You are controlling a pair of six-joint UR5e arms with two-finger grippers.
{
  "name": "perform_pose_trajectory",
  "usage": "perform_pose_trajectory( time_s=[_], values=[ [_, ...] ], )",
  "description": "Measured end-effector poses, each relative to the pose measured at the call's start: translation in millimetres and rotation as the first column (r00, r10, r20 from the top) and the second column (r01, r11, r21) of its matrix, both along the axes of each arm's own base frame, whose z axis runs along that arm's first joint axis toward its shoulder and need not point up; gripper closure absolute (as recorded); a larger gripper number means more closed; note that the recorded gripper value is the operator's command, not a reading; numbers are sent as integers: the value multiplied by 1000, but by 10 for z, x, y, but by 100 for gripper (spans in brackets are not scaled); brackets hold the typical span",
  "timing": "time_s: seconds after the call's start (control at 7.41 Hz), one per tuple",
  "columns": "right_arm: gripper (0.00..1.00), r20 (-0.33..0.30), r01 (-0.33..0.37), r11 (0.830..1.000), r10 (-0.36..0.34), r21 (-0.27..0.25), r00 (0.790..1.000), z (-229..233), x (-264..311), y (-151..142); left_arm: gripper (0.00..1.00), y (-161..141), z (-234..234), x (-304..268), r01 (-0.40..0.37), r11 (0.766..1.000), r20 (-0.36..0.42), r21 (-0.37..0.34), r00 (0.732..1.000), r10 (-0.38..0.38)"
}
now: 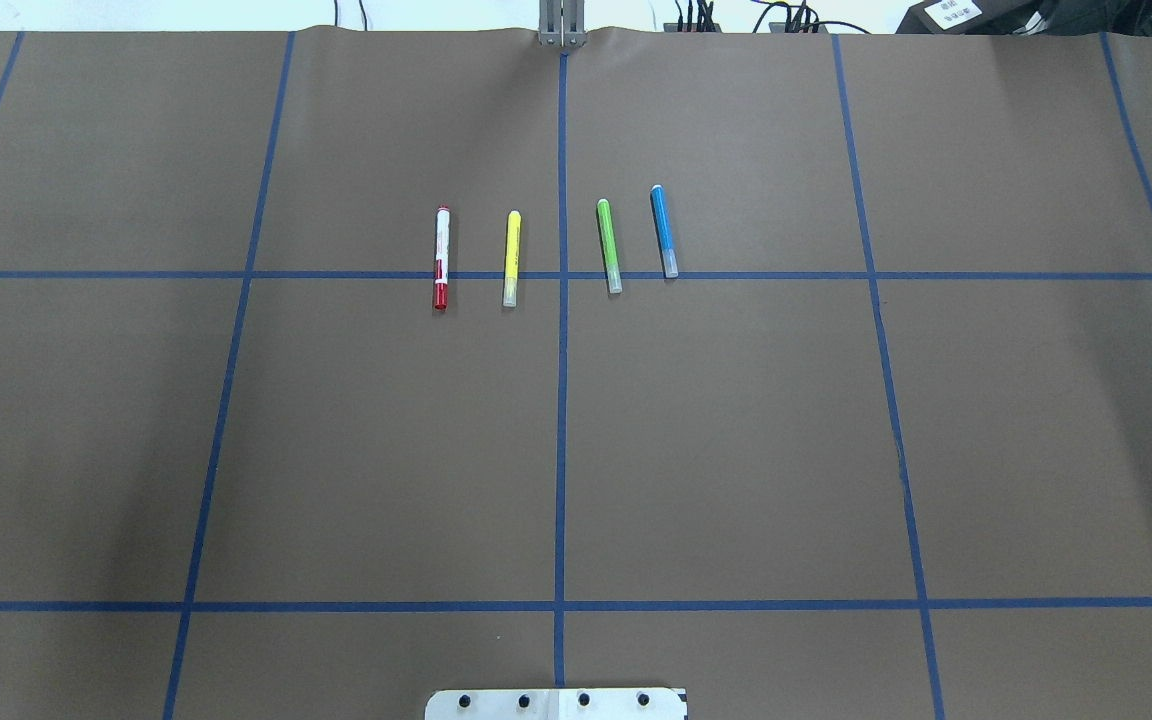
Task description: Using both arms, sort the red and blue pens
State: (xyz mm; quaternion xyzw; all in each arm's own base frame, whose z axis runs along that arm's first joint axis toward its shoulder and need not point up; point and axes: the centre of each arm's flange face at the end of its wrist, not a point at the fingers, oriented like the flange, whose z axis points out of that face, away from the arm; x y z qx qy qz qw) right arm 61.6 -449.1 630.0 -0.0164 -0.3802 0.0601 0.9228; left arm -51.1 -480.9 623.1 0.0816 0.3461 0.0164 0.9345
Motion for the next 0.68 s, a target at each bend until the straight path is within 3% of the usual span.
perform_pose_trajectory(
  time_s=[0.68],
  values=[
    [0,1,0,1000,0,3,1000,-20,-1,-4,0,74,22,7,-3,1000,-3,-6,1000,2]
  ],
)
